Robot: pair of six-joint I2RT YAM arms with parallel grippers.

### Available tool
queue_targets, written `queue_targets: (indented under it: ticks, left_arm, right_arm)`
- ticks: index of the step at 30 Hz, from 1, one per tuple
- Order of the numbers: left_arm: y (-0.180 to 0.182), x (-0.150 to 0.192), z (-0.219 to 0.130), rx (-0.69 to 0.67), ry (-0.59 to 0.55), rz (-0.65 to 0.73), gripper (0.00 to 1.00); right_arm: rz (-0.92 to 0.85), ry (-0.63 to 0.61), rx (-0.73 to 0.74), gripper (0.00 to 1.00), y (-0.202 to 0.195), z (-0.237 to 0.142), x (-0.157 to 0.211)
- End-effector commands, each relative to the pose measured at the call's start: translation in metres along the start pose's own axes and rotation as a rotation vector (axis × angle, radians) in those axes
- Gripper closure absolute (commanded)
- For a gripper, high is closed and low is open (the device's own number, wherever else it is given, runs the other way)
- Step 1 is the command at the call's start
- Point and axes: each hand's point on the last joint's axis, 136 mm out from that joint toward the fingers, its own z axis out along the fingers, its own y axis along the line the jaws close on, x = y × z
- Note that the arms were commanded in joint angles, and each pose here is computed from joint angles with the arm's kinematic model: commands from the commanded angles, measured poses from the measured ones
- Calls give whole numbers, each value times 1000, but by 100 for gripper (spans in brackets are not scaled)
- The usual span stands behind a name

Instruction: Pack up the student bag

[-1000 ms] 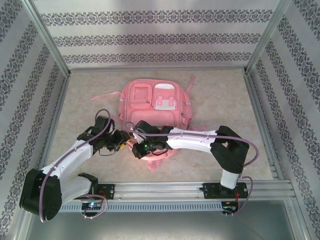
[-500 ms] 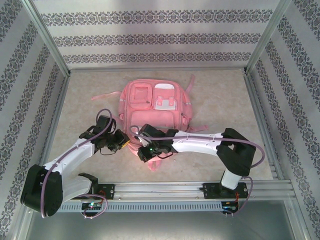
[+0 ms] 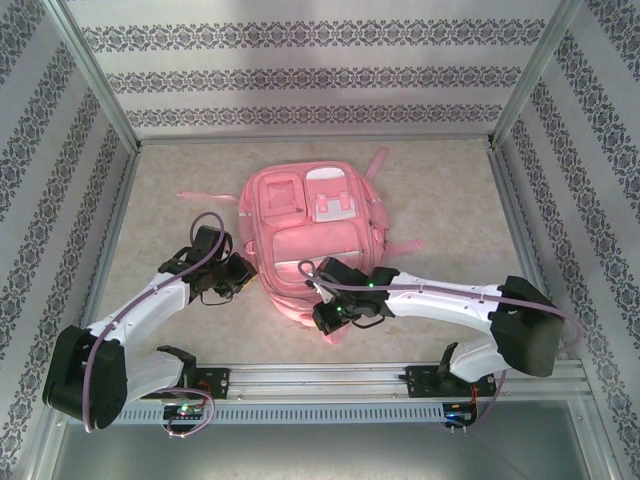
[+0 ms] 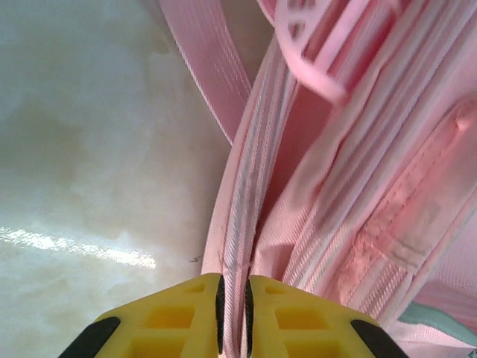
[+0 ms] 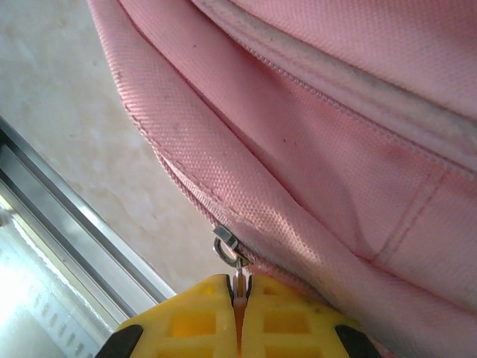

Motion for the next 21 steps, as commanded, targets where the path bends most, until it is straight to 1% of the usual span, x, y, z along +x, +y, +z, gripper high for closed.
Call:
queue_targets:
  ticks: [1,2,5,6,8,11,14,16,21]
  left_arm:
    - [-4,-6,-4,-12,-14,27,82]
    - [-7,-5,-6,-5,-4,34,81]
    - [-14,4,-14,24,30,12,57]
    - [-15,9,-16,39,40,-9,51]
    - [-19,19,-17,76,63,-47,46]
    - [-28,34,-14,111,104,-70,45]
    - [-35,44,-10,116,127,-72,48]
    - [-35,49,-7,95,142,-65,51]
    - [-19,60,-5,13,185,-83,52]
  right_arm:
    - [7,18,0,100,-4,-3,9]
    - [6,10,-13,100,-1,-3,6]
    - [5,-8,-33,100,8,-1,-6]
    - [1,-16,-43,100,13,0,-12]
    - [-7,-19,-54,100,20,4,-21]
    - [-18,-12,-60,100,27,10,-30]
    - [-24,-8,-62,100,31,15,-36]
    - [-25,-7,-62,100,33,17,-37]
    - [-23,-13,-53,100,32,17,-39]
